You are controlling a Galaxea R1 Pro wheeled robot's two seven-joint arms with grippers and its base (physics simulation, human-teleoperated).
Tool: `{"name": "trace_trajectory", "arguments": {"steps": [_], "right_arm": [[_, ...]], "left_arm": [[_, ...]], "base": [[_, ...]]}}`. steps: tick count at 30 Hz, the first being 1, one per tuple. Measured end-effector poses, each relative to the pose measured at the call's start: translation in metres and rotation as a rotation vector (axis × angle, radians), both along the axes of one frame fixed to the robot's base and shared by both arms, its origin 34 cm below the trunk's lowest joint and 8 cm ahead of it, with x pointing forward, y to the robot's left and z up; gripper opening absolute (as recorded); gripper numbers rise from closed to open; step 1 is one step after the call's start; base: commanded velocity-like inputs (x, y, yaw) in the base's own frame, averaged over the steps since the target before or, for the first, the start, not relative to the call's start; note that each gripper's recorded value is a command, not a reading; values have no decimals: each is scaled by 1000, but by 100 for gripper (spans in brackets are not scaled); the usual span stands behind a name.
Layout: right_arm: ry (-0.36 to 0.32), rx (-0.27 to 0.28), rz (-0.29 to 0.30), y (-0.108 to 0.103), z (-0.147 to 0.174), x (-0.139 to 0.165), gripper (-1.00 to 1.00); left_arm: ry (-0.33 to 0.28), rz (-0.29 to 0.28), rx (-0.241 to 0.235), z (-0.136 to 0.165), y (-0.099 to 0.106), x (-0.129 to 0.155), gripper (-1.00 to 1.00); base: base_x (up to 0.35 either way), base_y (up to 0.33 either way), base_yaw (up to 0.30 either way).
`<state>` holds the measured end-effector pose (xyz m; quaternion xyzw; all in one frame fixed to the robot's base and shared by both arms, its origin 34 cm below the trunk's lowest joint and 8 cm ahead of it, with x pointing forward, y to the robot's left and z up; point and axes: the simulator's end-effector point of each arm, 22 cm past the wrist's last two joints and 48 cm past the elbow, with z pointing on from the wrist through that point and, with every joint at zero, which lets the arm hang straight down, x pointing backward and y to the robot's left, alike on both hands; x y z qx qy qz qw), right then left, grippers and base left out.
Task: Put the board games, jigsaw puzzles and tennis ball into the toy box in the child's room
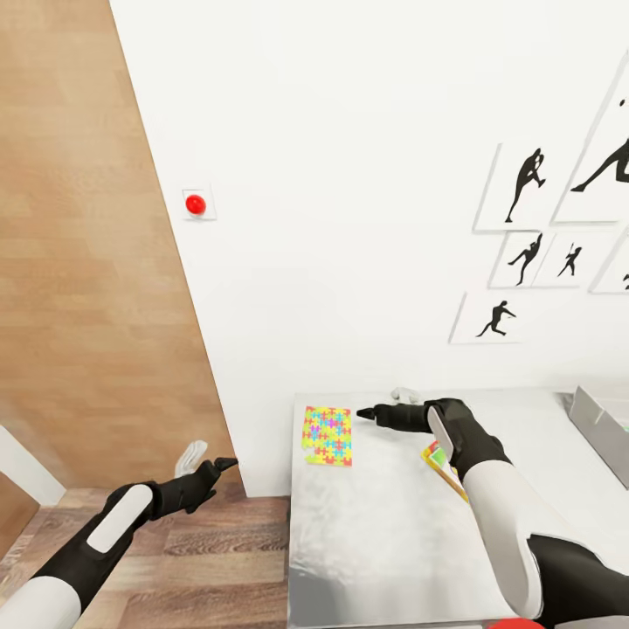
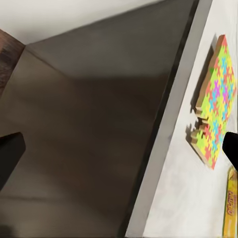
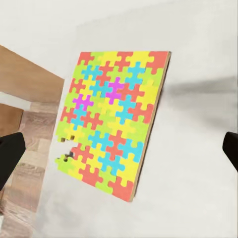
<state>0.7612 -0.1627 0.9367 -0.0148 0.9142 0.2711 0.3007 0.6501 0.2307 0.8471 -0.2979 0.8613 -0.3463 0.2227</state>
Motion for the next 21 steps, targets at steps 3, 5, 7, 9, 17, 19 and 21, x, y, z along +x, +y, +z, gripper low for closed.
{"name": "trace_trajectory", "arguments": {"steps": [3, 5, 7, 9, 17, 19, 21], "right_arm": [[6, -9, -4, 8, -3, -1, 100], [-42, -35, -33, 4, -1, 11, 100], [-108, -37, -64, 0, 5, 23, 100], [-124, -26, -75, 1, 7, 27, 100], [-120, 71, -113, 8, 11, 33, 100], [-78, 82, -105, 13, 5, 27, 100], [-9, 90, -95, 17, -5, 18, 100]], "left_arm": [[-4, 25, -32, 2, 3, 0, 100], [-11, 36, -22, -2, 6, 0, 100], [-6, 45, -14, -6, 9, -1, 100], [29, 65, -12, -20, 17, -8, 100], [145, 140, -9, -64, 41, -28, 100], [149, 141, -8, -67, 42, -29, 100], [148, 143, -9, -68, 43, -28, 100]], "base": [[0, 0, 0], [0, 0, 0], [0, 0, 0], [0, 0, 0], [0, 0, 0], [0, 0, 0], [0, 0, 0]]}}
